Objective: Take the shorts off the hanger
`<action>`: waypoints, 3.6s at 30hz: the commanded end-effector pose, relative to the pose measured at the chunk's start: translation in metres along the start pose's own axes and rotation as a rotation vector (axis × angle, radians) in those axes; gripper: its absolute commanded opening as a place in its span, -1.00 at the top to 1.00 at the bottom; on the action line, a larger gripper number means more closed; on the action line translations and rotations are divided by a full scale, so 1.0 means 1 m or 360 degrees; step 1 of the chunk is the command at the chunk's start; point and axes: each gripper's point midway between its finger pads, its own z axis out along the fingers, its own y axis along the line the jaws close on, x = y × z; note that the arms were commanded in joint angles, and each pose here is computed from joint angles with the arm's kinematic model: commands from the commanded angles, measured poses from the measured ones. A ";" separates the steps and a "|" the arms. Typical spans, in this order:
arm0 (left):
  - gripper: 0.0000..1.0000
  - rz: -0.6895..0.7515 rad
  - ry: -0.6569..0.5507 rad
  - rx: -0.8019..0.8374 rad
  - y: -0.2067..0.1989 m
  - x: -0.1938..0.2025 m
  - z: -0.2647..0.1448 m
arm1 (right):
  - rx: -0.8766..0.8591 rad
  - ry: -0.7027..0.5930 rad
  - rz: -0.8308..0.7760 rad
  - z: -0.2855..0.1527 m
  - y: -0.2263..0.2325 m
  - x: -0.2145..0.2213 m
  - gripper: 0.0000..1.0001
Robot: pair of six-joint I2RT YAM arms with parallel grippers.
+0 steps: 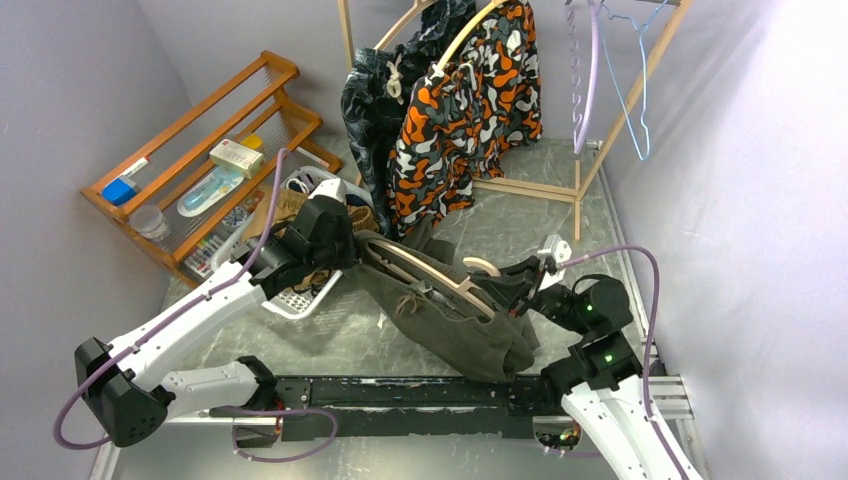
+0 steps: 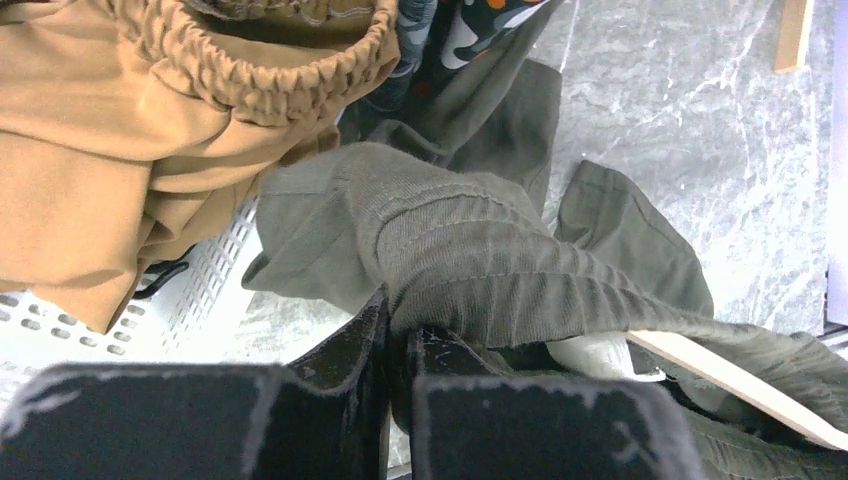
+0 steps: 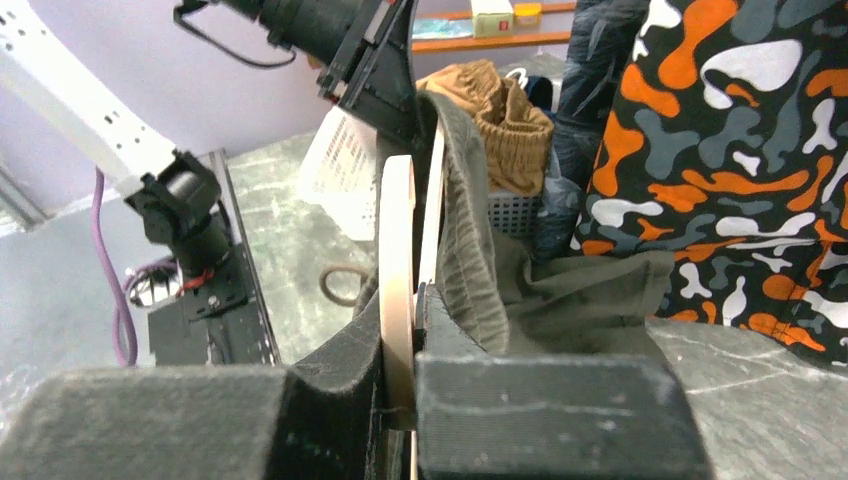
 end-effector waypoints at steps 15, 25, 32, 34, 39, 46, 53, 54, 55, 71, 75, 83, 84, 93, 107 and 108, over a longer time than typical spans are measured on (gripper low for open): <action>0.77 -0.0034 -0.0085 -0.0141 0.019 -0.010 -0.004 | 0.0113 -0.0027 -0.0130 -0.020 0.003 -0.014 1.00; 0.78 0.0170 0.0127 0.0736 -0.084 0.024 -0.004 | 0.0678 -0.0256 -0.0136 -0.046 -0.045 -0.047 1.00; 0.57 0.0245 0.0204 0.0556 -0.102 0.042 0.020 | 0.0864 -0.0216 -0.0138 -0.056 -0.061 -0.051 1.00; 0.40 0.0201 0.0217 0.0465 -0.091 0.048 0.027 | 0.0832 -0.0184 -0.0122 -0.053 -0.060 -0.047 1.00; -0.19 0.0136 0.0148 0.0435 -0.079 0.045 0.020 | 0.0692 -0.0107 -0.0068 -0.041 -0.050 -0.034 1.00; -0.40 0.0070 0.0027 0.0571 -0.090 0.026 -0.005 | 0.0389 -0.0061 0.0024 -0.015 -0.030 -0.023 1.00; -0.48 -0.0270 0.0009 0.0995 -0.140 0.013 -0.027 | 0.0304 -0.0027 0.0144 -0.002 -0.027 -0.016 1.00; -0.49 -0.0368 0.0015 0.1038 -0.143 0.014 -0.026 | 0.0300 -0.0029 0.0141 -0.002 -0.027 -0.015 1.00; -0.49 -0.0447 0.0011 0.1098 -0.146 0.016 -0.025 | 0.0291 -0.0033 0.0136 -0.002 -0.026 -0.015 1.00; -0.50 -0.0803 -0.0082 0.1283 -0.182 0.020 -0.018 | 0.0311 0.0026 0.0145 -0.005 -0.027 -0.004 1.00; -0.49 -0.0865 -0.0073 0.1200 -0.173 0.025 -0.009 | 0.0303 0.0036 0.0152 -0.004 -0.027 -0.002 1.00; -0.36 -0.0862 -0.0034 0.1151 -0.188 0.024 0.008 | 0.0187 0.0011 0.0160 0.000 -0.015 -0.008 1.00; -0.32 -0.0850 -0.0048 0.1154 -0.190 0.021 0.007 | 0.0178 0.0013 0.0158 0.000 -0.014 -0.010 1.00; 0.74 -0.0892 -0.0040 0.0998 -0.169 0.028 0.013 | 0.0210 0.0013 0.0149 -0.002 -0.016 -0.012 0.95; 0.86 -0.0935 -0.0575 0.0662 -0.100 -0.048 -0.044 | 0.0167 0.0034 0.0083 -0.008 -0.008 -0.010 -0.31; 0.86 -0.0929 -0.0601 0.0610 -0.092 -0.051 -0.047 | 0.0173 0.0044 0.0099 -0.008 -0.009 -0.008 -0.33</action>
